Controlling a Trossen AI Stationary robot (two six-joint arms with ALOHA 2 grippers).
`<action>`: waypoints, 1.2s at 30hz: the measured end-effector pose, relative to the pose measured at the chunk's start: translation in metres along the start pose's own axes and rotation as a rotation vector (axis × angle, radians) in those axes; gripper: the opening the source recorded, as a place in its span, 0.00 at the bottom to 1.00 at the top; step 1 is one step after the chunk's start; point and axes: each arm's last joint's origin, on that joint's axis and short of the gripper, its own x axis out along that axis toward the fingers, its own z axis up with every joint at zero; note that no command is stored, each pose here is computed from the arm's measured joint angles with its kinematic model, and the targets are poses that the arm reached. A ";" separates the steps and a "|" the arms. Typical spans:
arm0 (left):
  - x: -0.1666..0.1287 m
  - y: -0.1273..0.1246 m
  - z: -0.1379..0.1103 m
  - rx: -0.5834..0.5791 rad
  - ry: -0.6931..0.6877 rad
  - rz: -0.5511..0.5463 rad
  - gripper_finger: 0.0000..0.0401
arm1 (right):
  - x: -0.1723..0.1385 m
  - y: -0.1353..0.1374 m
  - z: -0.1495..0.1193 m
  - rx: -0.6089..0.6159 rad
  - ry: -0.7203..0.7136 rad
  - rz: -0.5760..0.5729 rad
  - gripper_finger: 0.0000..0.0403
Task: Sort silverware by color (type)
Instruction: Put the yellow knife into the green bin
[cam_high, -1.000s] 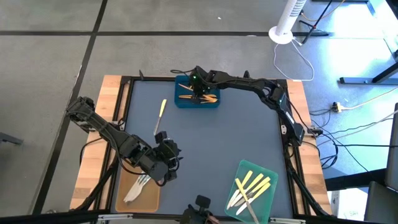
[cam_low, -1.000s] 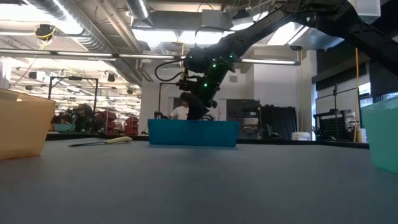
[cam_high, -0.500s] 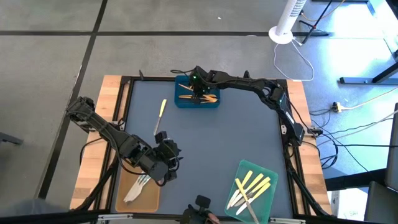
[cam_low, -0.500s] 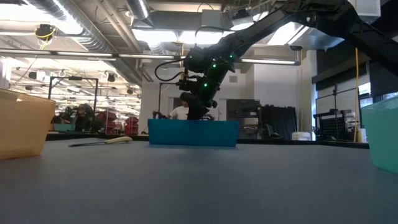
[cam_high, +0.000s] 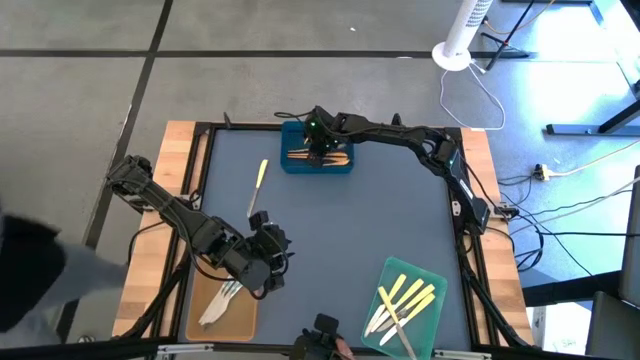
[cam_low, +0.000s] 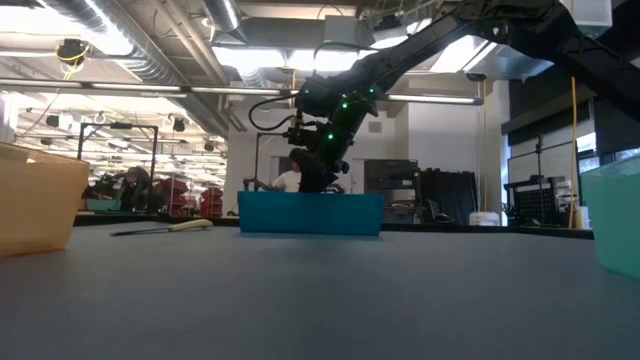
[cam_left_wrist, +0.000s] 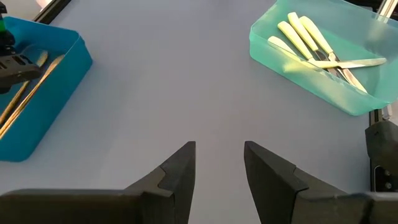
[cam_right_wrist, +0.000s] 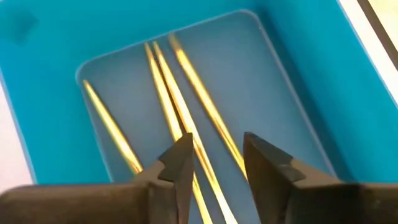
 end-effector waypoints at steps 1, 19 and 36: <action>0.000 0.000 0.000 0.000 0.000 0.000 0.33 | 0.000 0.000 0.000 0.000 0.000 0.000 0.33; 0.000 0.000 0.000 0.000 0.000 0.000 0.33 | 0.000 0.000 0.000 -0.006 -0.003 -0.001 0.44; 0.000 0.000 0.000 -0.005 0.000 0.001 0.33 | -0.028 0.000 0.008 -0.008 -0.023 0.002 0.44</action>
